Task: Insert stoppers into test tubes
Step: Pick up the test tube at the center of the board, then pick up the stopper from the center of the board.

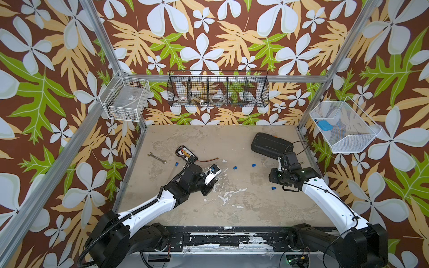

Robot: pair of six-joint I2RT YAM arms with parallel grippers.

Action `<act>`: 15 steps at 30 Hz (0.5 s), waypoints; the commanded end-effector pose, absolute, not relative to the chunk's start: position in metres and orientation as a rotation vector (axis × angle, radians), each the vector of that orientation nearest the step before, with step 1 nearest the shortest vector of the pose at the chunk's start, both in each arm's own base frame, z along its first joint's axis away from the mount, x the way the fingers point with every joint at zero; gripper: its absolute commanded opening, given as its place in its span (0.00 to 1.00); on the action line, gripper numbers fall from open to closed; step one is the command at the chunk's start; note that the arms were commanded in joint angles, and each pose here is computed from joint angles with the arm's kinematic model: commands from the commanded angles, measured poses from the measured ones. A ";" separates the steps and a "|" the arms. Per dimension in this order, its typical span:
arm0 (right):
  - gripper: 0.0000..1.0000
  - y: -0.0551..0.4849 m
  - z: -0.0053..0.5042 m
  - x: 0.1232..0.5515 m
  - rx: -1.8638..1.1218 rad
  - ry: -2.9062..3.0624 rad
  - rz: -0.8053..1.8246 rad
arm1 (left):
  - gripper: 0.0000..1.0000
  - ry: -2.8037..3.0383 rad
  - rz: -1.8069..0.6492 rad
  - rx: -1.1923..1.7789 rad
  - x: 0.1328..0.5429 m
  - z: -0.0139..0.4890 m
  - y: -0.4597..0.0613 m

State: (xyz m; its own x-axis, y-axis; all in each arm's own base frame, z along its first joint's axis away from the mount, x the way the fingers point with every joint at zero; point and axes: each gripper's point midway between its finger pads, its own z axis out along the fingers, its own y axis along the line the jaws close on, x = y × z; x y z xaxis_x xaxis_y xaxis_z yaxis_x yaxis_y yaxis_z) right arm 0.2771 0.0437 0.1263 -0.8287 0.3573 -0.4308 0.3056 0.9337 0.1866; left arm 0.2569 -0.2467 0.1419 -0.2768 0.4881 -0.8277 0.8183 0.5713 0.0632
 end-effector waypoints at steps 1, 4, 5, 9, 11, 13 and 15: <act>0.50 0.015 0.120 0.264 0.962 2.532 0.063 | 0.00 1.900 -0.480 1.043 0.261 0.151 -0.250; 0.52 0.022 0.112 0.263 1.230 2.456 0.161 | 0.00 1.906 -0.485 1.038 0.262 0.149 -0.250; 0.53 0.025 0.107 0.261 1.312 2.441 0.183 | 0.00 1.908 -0.488 1.040 0.262 0.148 -0.251; 0.54 0.032 0.086 0.252 1.542 2.405 0.235 | 0.00 1.908 -0.489 1.044 0.262 0.149 -0.251; 0.55 0.033 0.078 0.249 1.610 2.376 0.248 | 0.00 1.903 -0.485 1.050 0.261 0.149 -0.251; 0.56 0.034 0.071 0.250 1.656 2.341 0.271 | 0.00 1.902 -0.479 1.054 0.261 0.148 -0.250; 0.57 0.035 0.064 0.255 1.687 2.324 0.286 | 0.00 1.898 -0.477 1.060 0.261 0.148 -0.250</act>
State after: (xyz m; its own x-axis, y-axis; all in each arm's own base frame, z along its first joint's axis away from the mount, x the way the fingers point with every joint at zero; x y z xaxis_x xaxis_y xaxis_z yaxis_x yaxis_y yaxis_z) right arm 0.2448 0.0313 0.0677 -0.3967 0.9085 -0.1315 0.8714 0.4178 0.2572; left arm 0.2592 -0.2484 0.1424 -0.2703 0.4885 -0.8296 0.8193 0.5693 0.0682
